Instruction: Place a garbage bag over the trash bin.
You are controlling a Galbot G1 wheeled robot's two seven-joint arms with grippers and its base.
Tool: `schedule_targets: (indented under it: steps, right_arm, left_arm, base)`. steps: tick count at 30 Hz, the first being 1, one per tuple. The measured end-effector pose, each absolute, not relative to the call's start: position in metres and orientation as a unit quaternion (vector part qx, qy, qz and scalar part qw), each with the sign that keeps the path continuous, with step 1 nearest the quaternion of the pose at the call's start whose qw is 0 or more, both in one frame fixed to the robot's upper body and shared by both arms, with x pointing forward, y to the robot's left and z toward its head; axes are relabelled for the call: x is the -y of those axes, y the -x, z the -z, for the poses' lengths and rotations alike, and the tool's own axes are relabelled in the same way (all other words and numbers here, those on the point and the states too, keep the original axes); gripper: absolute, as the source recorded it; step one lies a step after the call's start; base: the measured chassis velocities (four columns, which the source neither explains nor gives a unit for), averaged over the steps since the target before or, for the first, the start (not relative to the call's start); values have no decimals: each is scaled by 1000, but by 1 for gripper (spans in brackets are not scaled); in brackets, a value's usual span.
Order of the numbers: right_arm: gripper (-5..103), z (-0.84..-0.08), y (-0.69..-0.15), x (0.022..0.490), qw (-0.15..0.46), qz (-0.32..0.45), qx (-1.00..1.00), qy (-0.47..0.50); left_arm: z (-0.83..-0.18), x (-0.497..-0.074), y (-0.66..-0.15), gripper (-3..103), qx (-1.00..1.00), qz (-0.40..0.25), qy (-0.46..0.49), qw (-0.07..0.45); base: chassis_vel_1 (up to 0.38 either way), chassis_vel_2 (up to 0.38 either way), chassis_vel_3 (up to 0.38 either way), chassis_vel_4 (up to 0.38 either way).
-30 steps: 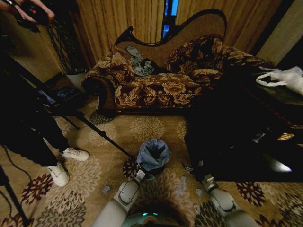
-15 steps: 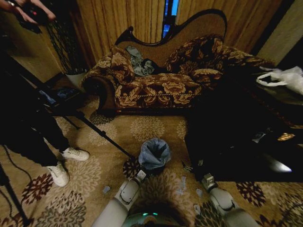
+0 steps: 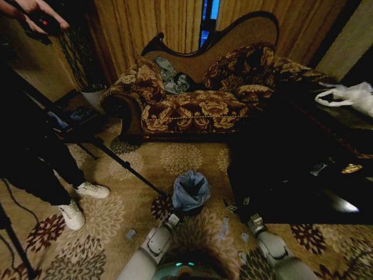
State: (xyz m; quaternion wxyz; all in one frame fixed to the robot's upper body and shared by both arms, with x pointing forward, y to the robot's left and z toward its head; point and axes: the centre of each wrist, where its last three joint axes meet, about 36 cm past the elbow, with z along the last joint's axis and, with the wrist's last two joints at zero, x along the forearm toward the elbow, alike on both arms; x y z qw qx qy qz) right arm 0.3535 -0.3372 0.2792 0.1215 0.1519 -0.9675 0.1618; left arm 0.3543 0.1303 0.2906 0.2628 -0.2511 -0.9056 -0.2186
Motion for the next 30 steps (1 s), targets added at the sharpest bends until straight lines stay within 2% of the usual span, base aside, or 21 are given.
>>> schedule_targets:
  steps: [20,30]
  right_arm:
    - [100,-281,-348,344,124,-165,967,-149]
    - [100,-282,-347,342,123,-164,967,-151]
  left_arm:
    - [-238,-145,-374,0,908,220,216,283]
    - [-233,-146,-375,-2,914,208,204,281]
  base:
    - [0,0,0,0]
    - [0,0,0,0]
